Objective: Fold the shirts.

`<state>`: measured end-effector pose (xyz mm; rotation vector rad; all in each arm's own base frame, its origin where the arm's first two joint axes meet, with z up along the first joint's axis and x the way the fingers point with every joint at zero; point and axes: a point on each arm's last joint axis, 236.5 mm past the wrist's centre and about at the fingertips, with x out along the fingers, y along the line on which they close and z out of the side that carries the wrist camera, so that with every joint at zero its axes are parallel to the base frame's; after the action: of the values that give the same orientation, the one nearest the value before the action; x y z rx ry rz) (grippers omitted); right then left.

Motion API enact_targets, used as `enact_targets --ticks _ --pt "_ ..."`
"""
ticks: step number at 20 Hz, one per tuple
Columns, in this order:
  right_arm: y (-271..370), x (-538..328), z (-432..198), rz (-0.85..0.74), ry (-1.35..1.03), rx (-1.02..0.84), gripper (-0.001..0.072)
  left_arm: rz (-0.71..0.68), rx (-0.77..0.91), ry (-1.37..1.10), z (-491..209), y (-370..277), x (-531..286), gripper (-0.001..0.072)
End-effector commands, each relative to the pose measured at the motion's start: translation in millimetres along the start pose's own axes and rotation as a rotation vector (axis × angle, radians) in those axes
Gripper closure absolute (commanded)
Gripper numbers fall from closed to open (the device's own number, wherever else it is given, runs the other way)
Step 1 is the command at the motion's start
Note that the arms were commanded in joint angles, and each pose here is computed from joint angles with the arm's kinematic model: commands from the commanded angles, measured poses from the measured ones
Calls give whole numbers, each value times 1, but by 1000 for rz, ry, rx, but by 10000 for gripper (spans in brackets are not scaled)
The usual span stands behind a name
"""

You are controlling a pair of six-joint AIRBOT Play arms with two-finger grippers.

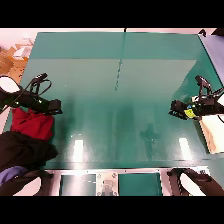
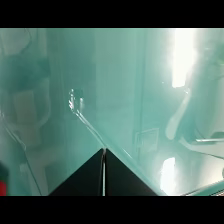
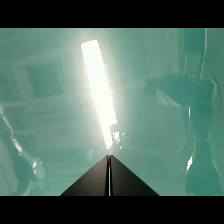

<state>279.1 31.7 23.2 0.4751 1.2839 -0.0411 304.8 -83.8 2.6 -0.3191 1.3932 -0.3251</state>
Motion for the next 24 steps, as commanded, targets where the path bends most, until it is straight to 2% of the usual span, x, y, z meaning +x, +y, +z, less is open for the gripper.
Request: enact_targets --ticks 1,5,6,9,10,11,12,13,17,20,21,22,23,24 --pt "0 0 0 0 1 0 689 2 1 -9 2 0 0 688" --pt "0 0 0 0 1 0 689 37 9 -21 5 9 0 688" --pt "0 0 0 0 1 0 689 87 -3 -18 4 20 -1 689" --pt "0 0 0 0 1 0 689 368 -81 -2 -3 85 -16 685" --pt "0 0 0 0 1 0 689 447 -87 13 -8 102 -24 546" --pt "0 0 0 0 1 0 689 521 -94 28 -12 117 -31 102" --pt "0 0 0 0 1 0 689 592 -120 26 -14 131 -40 0" --pt "0 0 0 0 1 0 689 641 -117 28 -15 141 -47 -12" --pt "0 0 0 0 1 0 689 670 -65 -1 -15 157 -29 -12" --pt "0 0 0 0 1 0 689 676 21 62 -41 173 3 2" --pt "0 0 0 0 1 0 689 689 36 84 -50 178 8 180" --pt "0 0 0 0 1 0 689 705 48 101 -56 183 9 493" --pt "0 0 0 0 1 0 689 717 60 102 -56 186 9 675" --pt "0 0 0 0 1 0 689 716 65 88 -51 185 7 688"
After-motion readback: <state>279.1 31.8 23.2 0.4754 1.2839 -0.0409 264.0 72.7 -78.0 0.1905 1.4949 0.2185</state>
